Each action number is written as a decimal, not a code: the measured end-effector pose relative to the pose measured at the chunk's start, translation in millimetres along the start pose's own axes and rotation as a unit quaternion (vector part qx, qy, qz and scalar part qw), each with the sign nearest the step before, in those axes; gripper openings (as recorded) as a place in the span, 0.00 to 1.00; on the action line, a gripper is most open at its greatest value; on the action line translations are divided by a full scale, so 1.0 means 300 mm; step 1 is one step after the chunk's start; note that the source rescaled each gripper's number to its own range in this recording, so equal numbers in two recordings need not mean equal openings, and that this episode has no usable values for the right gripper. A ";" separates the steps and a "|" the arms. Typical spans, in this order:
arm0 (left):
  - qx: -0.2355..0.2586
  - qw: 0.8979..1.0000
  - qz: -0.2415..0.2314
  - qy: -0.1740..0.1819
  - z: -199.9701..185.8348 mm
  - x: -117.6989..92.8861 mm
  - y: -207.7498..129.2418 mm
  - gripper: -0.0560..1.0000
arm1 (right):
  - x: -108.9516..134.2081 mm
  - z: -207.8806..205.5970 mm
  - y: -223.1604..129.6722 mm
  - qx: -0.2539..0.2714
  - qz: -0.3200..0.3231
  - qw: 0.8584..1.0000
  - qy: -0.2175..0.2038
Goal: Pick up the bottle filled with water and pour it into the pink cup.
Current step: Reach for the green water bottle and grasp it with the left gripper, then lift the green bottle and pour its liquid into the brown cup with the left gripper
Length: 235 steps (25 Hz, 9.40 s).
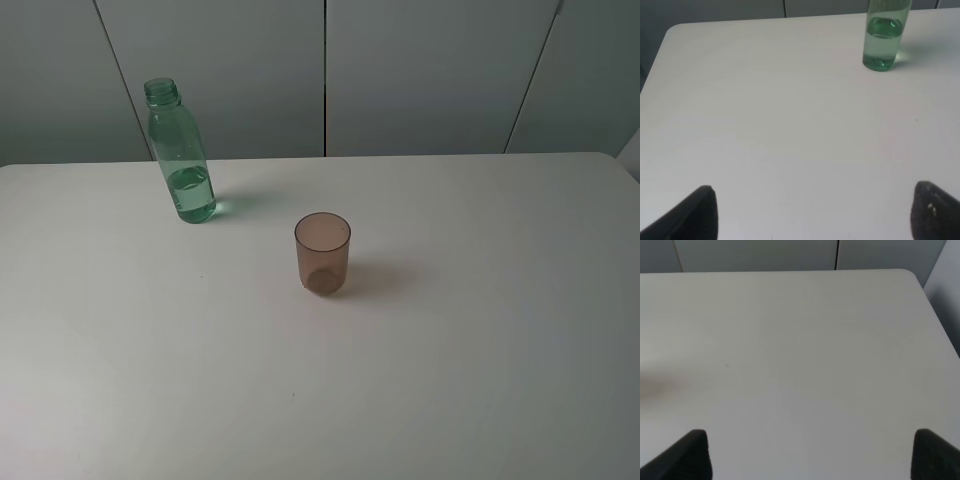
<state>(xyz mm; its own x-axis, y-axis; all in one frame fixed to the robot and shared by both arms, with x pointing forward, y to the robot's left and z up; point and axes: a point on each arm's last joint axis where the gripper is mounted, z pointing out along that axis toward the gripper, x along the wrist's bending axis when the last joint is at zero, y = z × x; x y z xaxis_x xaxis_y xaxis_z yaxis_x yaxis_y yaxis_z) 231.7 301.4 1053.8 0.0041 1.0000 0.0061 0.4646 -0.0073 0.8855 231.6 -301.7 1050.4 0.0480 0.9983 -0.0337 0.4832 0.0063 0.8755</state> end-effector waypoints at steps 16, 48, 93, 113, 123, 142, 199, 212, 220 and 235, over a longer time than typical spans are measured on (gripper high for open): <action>0.001 1.000 -0.003 0.000 0.001 0.000 0.000 0.99 | 0.000 0.000 0.000 0.000 0.000 1.000 0.000; 0.062 0.991 0.054 -0.107 0.781 -0.182 0.277 0.99 | 0.000 0.000 0.000 0.000 0.000 1.000 0.000; -0.153 0.975 0.132 -0.092 1.147 -0.224 -0.048 0.99 | 0.000 0.000 0.000 0.000 0.000 1.000 0.000; -0.142 0.973 0.147 -0.105 1.329 -0.265 -0.103 0.99 | 0.000 0.000 0.000 0.000 0.000 1.000 0.000; -0.170 0.967 0.149 -0.113 1.356 -0.282 -0.060 0.99 | 0.000 0.000 0.000 0.000 0.000 1.000 0.000; -0.196 0.962 0.149 -0.117 1.471 -0.310 -0.048 0.99 | 0.000 0.000 0.000 0.000 0.000 1.000 0.000; -0.279 0.921 0.205 -0.177 1.572 -0.399 0.090 0.06 | 0.000 0.000 0.000 0.000 0.000 1.000 0.000; -0.382 0.817 0.355 -0.245 1.587 -0.502 0.258 0.06 | 0.000 0.000 0.000 0.000 0.005 1.000 0.000; -0.428 0.737 0.443 -0.279 1.575 -0.550 0.310 0.06 | 0.000 0.000 0.000 0.000 0.007 1.000 0.000; -0.431 0.664 0.527 -0.309 1.611 -0.588 0.234 0.06 | 0.000 0.000 0.000 0.000 0.007 1.000 0.000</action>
<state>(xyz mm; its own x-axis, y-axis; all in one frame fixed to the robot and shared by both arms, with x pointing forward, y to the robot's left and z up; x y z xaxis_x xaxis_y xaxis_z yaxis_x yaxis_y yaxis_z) 691.4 124.1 890.3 0.4103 0.2462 0.8781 -0.7632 -0.4343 0.4784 231.6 -301.7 1050.4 0.0543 0.9983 -0.0223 0.4825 -0.0067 0.8758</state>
